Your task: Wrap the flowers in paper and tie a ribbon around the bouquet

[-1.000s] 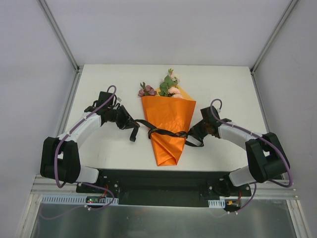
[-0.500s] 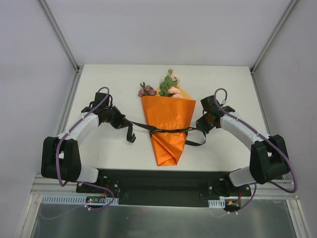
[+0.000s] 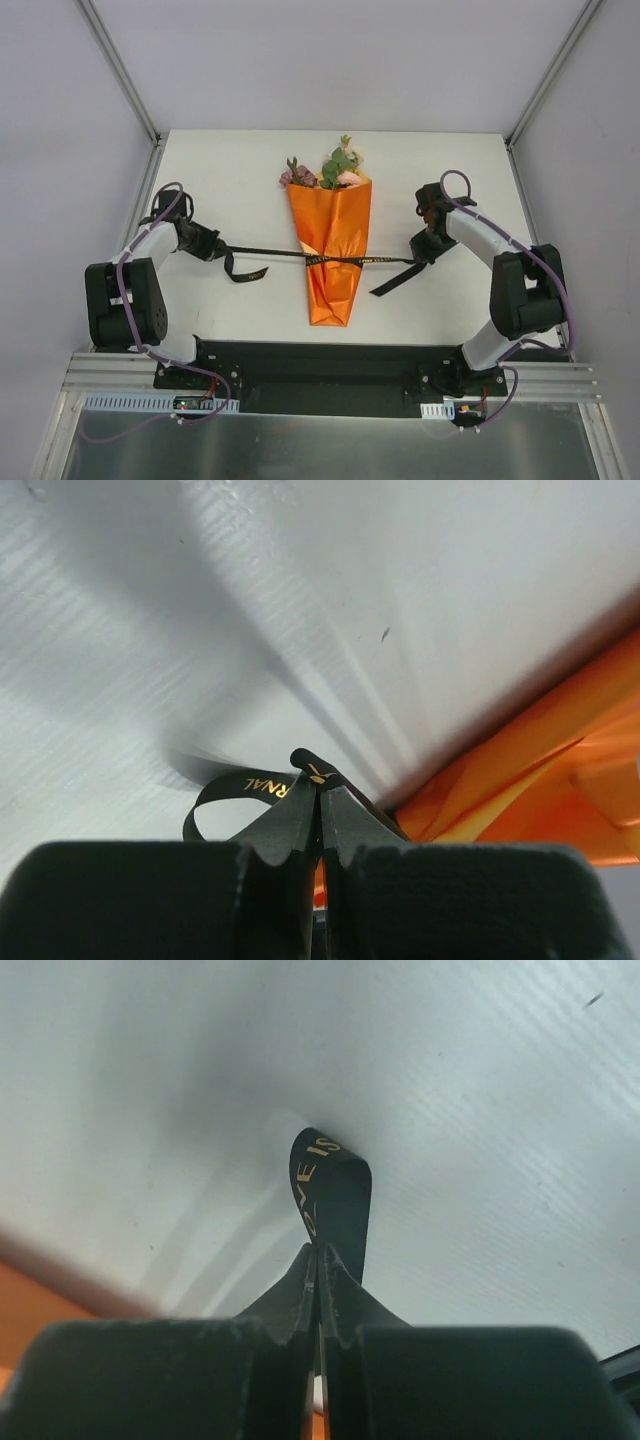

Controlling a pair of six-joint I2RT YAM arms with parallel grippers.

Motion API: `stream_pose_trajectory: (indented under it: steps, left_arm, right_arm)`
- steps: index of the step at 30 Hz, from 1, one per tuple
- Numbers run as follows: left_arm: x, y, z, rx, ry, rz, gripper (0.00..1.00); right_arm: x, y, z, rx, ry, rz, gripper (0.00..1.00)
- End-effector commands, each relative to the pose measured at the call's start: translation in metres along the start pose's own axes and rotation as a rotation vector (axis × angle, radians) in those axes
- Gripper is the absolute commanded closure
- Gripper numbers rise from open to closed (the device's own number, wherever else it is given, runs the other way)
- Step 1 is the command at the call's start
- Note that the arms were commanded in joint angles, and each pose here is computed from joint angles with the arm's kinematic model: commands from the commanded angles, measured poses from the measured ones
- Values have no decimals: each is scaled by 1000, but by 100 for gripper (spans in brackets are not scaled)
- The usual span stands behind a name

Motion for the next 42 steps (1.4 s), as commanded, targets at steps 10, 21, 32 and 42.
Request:
stream_pose_trajectory:
  steps: [10,21,32,42]
  left_arm:
    - [-9,41,54,-125,-153,119,100]
    - [-22,70,95,-245,-242,154,100]
    - [-23,79,105,-290,-267,180,100]
    - [-27,91,119,-349,-299,204,100]
  right_arm:
    - [44,-51,36,191,55,-112,100]
    - [53,-86,70,345,25,-159,99]
    - [61,-103,95,470,9,-170,100]
    - [66,-128,110,623,62,-147,100]
Point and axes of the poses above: each gripper's point midway between its finger pads, its own x axis out along the fingers, its own y axis along the line the jaws close on, z = x × y, the point moved 3 cm from there along -x, back along the fingers, and after that the axes turned 5 degrees about -x, right-handed, at the moved point
